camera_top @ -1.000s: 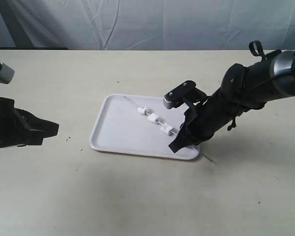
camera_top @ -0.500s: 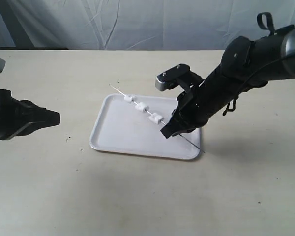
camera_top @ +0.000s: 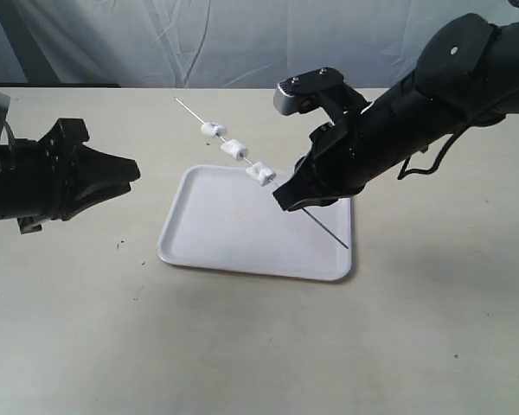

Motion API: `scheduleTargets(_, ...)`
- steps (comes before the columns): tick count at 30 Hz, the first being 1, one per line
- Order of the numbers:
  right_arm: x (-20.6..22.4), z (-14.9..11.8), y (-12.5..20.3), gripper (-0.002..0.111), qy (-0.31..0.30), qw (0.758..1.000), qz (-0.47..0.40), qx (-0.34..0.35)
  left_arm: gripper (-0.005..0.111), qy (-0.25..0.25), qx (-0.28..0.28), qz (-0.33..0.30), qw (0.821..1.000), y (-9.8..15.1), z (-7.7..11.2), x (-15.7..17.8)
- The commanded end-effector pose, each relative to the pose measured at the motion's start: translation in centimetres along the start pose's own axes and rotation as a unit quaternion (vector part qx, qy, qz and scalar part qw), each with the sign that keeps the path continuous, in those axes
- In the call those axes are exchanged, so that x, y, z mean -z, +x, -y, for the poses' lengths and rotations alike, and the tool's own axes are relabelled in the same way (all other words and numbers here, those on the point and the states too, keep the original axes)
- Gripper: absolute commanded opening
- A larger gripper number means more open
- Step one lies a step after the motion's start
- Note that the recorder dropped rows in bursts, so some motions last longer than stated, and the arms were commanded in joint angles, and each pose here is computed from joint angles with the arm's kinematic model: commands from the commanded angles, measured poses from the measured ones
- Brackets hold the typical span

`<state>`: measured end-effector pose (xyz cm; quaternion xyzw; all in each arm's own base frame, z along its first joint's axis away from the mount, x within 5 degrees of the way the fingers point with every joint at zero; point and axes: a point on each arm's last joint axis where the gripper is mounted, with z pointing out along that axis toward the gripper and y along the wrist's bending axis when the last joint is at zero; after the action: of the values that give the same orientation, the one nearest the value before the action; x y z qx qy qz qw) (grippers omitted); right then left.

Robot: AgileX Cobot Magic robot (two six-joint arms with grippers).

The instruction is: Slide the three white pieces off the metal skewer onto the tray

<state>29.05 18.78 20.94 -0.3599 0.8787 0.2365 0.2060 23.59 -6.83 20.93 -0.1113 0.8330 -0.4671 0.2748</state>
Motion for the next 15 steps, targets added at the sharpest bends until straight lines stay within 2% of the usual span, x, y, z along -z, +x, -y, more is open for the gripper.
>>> scheduleTargets(1, 0.9, -0.6, -0.5, -0.001, -0.012, 1.0, 0.017, -0.01, 0.033, 0.013, 0.006, 0.006, 1.0, -0.6, 0.5, -0.2)
scheduleTargets(7, 0.9, -0.7, -0.4, -0.001, -0.023, 1.0, 0.013, -0.015, 0.033, 0.043, -0.002, 0.015, 0.999, -2.0, 2.2, -0.2)
scheduleTargets(11, 0.9, -0.8, -0.3, -0.001, -0.025, 1.0, 0.009, -0.012, 0.033, 0.087, 0.008, -0.002, 0.996, -2.3, 3.5, -0.1)
scheduleTargets(15, 1.2, -1.0, -0.4, -0.001, -0.029, 0.999, 0.01, -0.011, 0.033, 0.092, 0.016, -0.009, 0.996, -2.3, 3.4, -0.2)
